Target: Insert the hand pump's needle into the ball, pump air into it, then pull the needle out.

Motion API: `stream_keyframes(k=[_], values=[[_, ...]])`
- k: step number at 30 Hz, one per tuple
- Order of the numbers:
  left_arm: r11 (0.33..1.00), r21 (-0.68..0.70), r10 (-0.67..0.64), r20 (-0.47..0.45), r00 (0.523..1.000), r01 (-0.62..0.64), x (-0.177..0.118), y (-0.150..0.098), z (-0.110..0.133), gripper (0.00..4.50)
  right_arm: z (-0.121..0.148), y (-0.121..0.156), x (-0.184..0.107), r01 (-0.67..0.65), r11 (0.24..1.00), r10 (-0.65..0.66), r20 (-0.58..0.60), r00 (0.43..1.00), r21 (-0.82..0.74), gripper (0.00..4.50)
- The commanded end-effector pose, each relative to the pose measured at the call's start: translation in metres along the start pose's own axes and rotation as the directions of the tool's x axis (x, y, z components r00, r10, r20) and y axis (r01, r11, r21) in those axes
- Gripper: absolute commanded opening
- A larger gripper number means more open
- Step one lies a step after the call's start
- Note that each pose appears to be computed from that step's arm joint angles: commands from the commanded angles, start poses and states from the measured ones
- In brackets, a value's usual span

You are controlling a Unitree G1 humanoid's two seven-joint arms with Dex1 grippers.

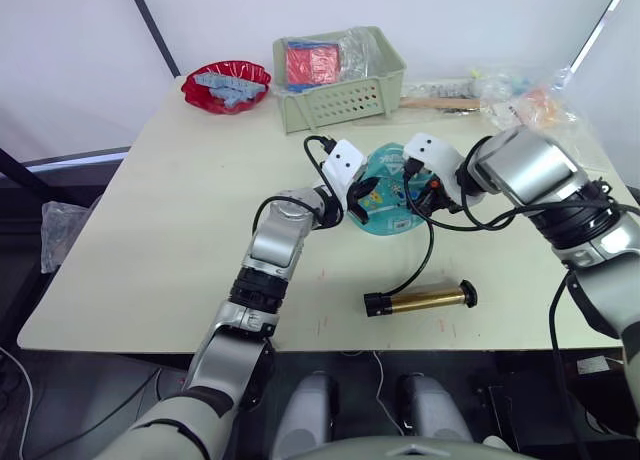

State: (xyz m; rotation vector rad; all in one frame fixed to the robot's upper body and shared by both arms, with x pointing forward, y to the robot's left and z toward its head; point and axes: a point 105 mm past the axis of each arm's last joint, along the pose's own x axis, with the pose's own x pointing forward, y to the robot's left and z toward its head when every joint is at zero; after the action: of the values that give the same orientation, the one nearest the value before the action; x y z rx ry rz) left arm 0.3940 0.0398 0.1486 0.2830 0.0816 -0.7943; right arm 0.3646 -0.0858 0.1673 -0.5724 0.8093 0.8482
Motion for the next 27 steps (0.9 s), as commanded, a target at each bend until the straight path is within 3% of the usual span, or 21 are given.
stream_keyframes(k=[1, 27], values=[[0.99, -0.047, -0.133, 0.021, 0.991, 0.133, 0.013, -0.038, 0.001, 0.02, 0.029, 0.023, 0.002, -0.065, 0.993, 0.072, 0.074, 0.995, -0.101, 0.31], [0.977, -0.134, -0.159, 0.053, 0.986, 0.165, 0.015, -0.048, 0.002, 0.02, 0.041, 0.022, 0.032, -0.061, 0.991, 0.07, 0.071, 0.995, -0.117, 0.31]])
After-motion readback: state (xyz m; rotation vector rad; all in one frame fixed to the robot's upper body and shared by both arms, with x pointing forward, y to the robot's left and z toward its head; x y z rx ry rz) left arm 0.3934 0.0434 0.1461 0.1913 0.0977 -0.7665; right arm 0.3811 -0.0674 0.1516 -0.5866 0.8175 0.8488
